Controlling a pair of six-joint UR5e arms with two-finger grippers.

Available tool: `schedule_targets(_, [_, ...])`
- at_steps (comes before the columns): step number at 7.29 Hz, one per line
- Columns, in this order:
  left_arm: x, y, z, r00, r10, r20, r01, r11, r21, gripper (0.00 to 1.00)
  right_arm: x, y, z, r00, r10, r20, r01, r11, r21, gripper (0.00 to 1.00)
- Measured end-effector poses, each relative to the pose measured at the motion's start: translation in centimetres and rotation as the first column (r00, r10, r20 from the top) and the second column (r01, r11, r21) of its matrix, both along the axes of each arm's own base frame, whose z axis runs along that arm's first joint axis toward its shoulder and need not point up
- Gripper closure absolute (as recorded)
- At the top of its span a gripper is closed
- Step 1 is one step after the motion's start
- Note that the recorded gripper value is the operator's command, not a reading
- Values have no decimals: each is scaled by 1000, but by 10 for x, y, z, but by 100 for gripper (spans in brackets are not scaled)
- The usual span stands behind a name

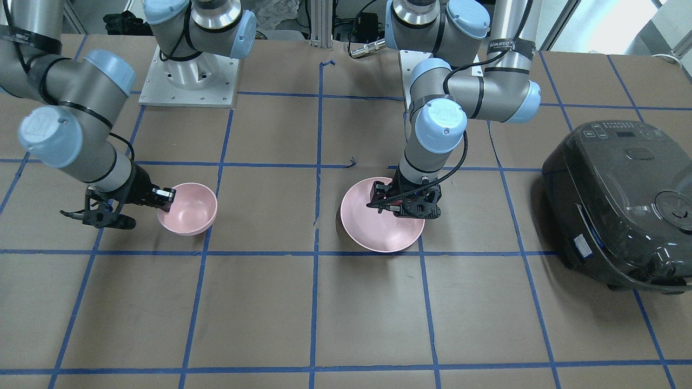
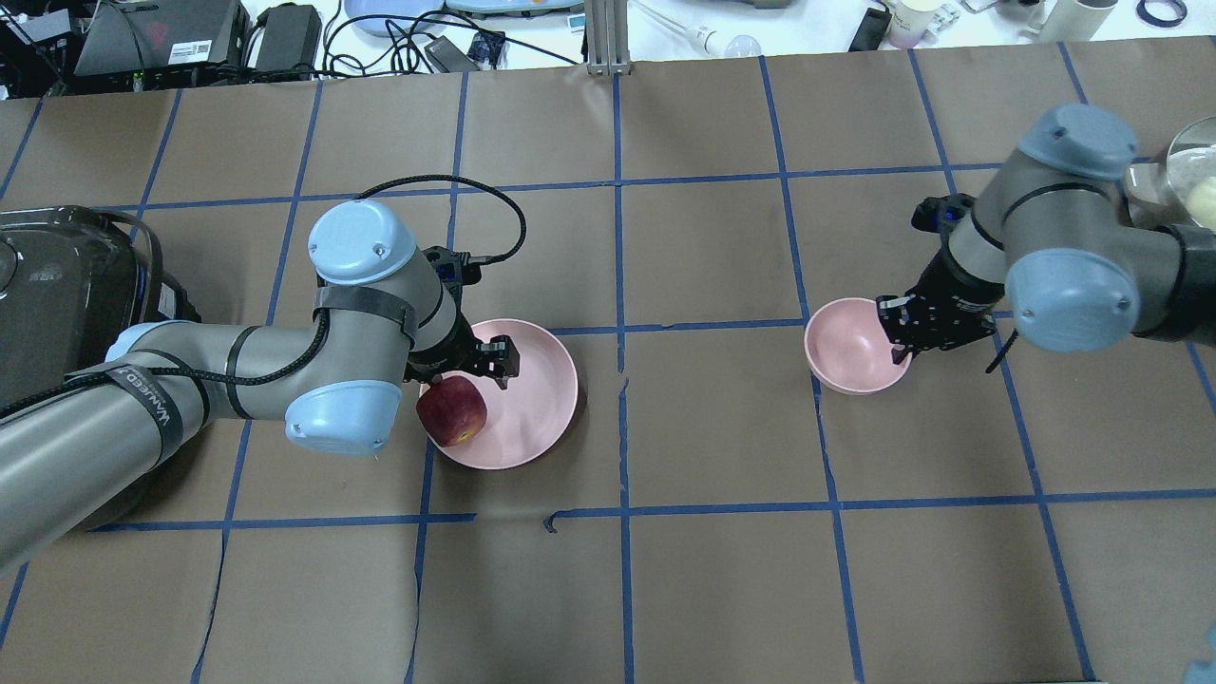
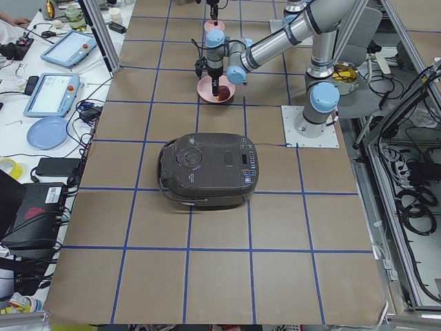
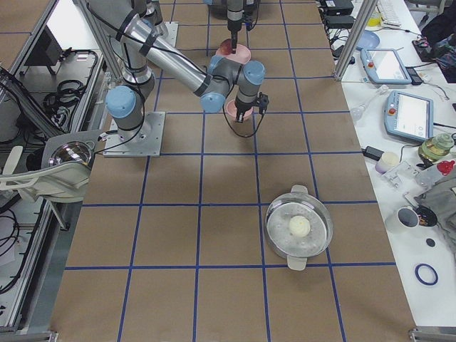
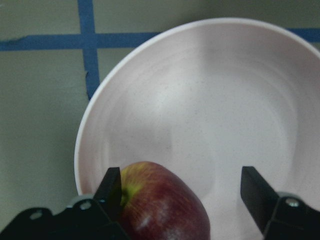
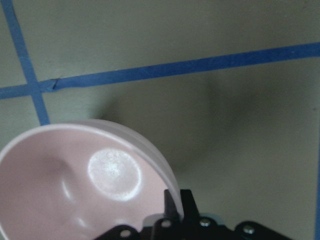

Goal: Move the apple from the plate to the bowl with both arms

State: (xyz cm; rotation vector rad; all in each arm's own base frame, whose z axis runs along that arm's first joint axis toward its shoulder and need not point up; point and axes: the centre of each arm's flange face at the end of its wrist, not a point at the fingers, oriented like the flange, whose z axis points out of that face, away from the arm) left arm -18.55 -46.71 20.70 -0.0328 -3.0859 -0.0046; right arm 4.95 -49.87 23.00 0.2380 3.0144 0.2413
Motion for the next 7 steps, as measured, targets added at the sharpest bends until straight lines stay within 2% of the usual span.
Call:
schedule_targets(2, [-9, 5, 3, 998, -58, 1, 58, 998, -1, 0, 78, 11, -3, 998, -60, 3, 60, 998, 27, 100])
schedule_targets(3, [-15, 9, 3, 995, -97, 5, 97, 995, 5, 0, 104, 17, -7, 997, -71, 4, 71, 997, 35, 18])
schedule_targets(4, [-20, 12, 3, 989, -150, 7, 150, 989, 10, 0, 117, 19, -13, 997, -72, 0, 72, 997, 40, 12])
schedule_targets(5, [-21, 13, 4, 980, -200, 8, 200, 980, 13, 0, 121, 19, -15, 998, -70, -7, 70, 997, 37, 0])
schedule_targets(7, [-18, 11, 6, 943, -331, 24, 331, 944, 3, 0, 120, 8, -4, 998, -56, -8, 56, 998, 3, 0])
